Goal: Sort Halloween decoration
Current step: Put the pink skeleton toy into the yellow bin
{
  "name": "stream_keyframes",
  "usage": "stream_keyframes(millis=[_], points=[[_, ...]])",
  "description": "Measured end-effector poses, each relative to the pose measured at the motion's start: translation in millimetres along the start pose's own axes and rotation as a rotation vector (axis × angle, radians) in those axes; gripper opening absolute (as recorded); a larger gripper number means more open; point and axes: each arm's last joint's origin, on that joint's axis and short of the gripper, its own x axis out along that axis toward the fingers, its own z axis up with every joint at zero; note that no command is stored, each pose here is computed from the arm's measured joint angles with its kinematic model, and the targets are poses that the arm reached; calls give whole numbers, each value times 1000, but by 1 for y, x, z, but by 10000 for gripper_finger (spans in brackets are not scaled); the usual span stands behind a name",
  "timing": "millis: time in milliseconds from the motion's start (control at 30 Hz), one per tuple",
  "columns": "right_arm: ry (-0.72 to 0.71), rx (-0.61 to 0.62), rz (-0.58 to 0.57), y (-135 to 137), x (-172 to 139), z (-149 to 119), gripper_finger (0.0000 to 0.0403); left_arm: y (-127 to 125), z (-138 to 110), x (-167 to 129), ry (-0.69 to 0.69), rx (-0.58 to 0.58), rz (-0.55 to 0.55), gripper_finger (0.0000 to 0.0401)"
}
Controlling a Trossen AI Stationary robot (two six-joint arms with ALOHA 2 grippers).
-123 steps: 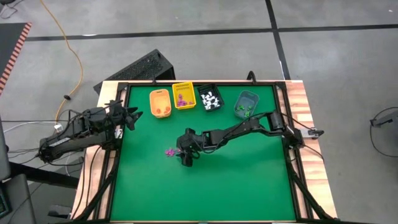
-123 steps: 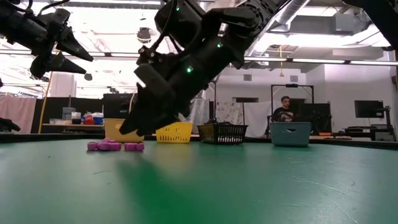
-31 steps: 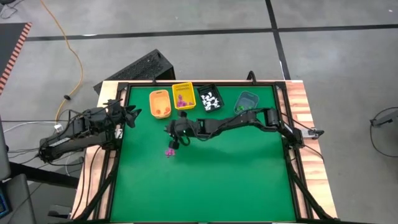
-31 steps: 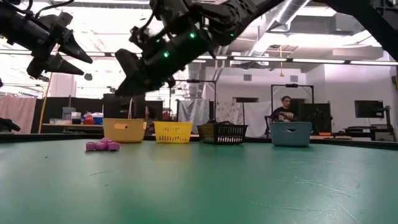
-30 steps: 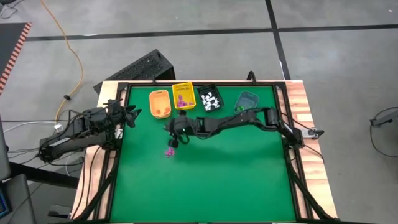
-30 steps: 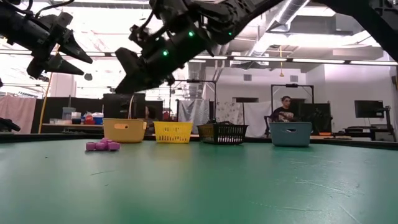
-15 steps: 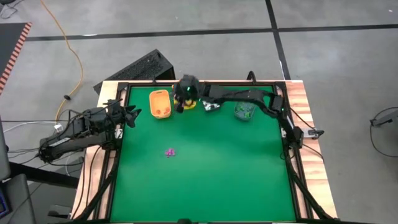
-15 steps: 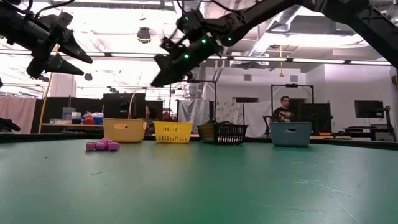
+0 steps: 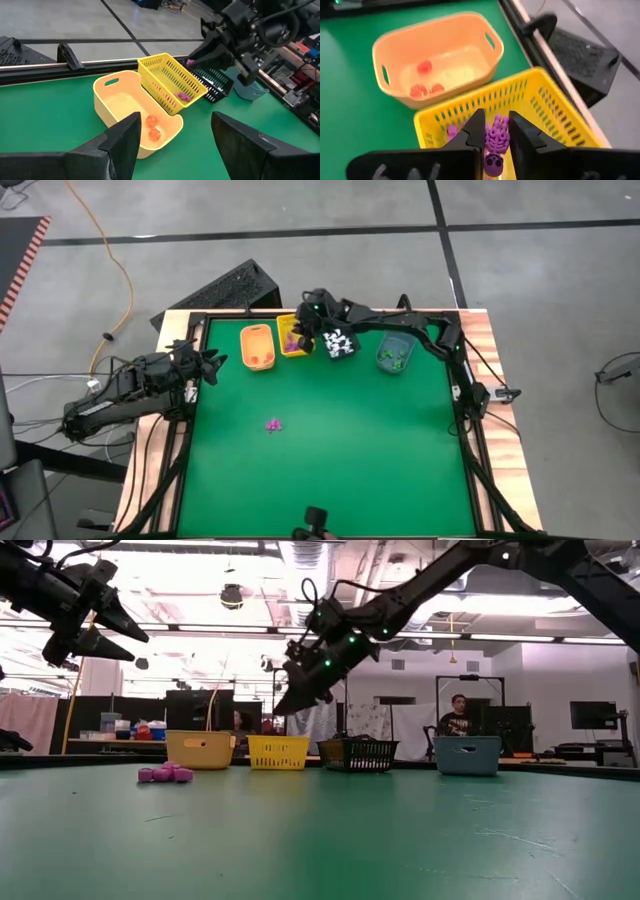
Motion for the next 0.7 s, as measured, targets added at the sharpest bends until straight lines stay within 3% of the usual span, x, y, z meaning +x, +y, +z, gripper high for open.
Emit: stream_keyframes(millis=[367, 700], points=[[26, 32, 0, 1, 2, -7, 85, 0, 0, 0, -2, -12, 3, 231], [23, 45, 14, 1, 2, -7, 178, 0, 0, 0, 8, -21, -13, 231]])
